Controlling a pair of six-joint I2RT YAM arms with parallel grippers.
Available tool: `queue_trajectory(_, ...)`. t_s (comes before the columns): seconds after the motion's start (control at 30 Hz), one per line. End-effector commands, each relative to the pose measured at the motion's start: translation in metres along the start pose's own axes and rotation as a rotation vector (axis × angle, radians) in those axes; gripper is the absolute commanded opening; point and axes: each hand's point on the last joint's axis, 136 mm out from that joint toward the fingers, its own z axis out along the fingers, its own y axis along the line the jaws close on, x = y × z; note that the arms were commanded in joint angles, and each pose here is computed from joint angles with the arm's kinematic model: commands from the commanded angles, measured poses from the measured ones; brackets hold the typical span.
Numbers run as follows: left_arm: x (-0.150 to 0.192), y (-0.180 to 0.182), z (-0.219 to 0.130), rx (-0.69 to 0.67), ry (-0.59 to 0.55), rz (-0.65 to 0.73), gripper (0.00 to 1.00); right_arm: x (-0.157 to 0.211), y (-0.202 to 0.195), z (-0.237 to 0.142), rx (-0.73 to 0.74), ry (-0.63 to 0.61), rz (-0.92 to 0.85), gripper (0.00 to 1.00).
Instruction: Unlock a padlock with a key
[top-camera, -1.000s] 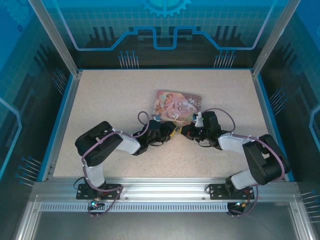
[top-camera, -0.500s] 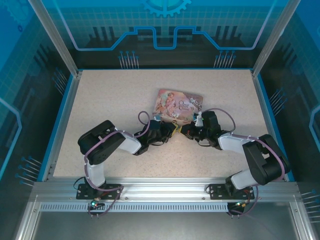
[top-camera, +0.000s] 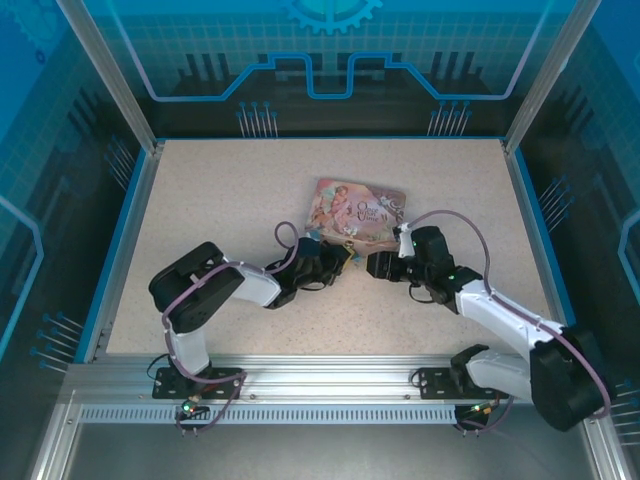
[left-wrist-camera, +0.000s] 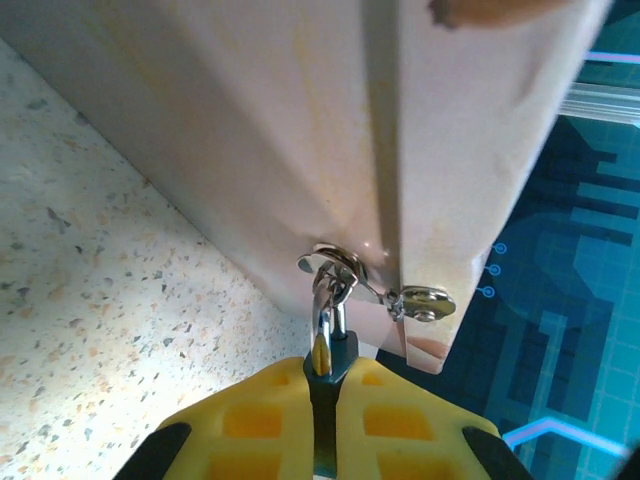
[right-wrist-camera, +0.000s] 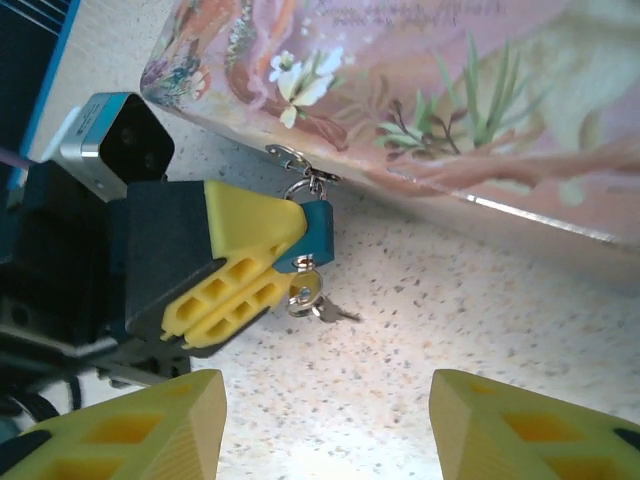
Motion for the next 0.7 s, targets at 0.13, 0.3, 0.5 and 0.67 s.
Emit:
queue_trajectory(0.13, -0.01, -0.039, -0.014, 0.059, 0.019, 0.016, 0.0, -0.04, 0.027, -0.028, 0.259, -0.238, -0.715, 0.5)
queue_trajectory(0.3, -0.011, -0.052, -0.014, 0.084, 0.061, 0.02, 0.0, -0.057, 0.054, -0.038, 0.323, -0.331, -1.04, 0.54)
queue_trajectory(0.5, -0.013, -0.061, -0.015, 0.105, 0.092, -0.003, 0.0, -0.045, 0.063, -0.021, 0.45, -0.256, -1.312, 0.6)
queue_trajectory(0.67, -0.012, -0.068, -0.015, 0.123, 0.112, -0.009, 0.0, -0.031, 0.061, 0.002, 0.547, -0.226, -1.454, 0.6)
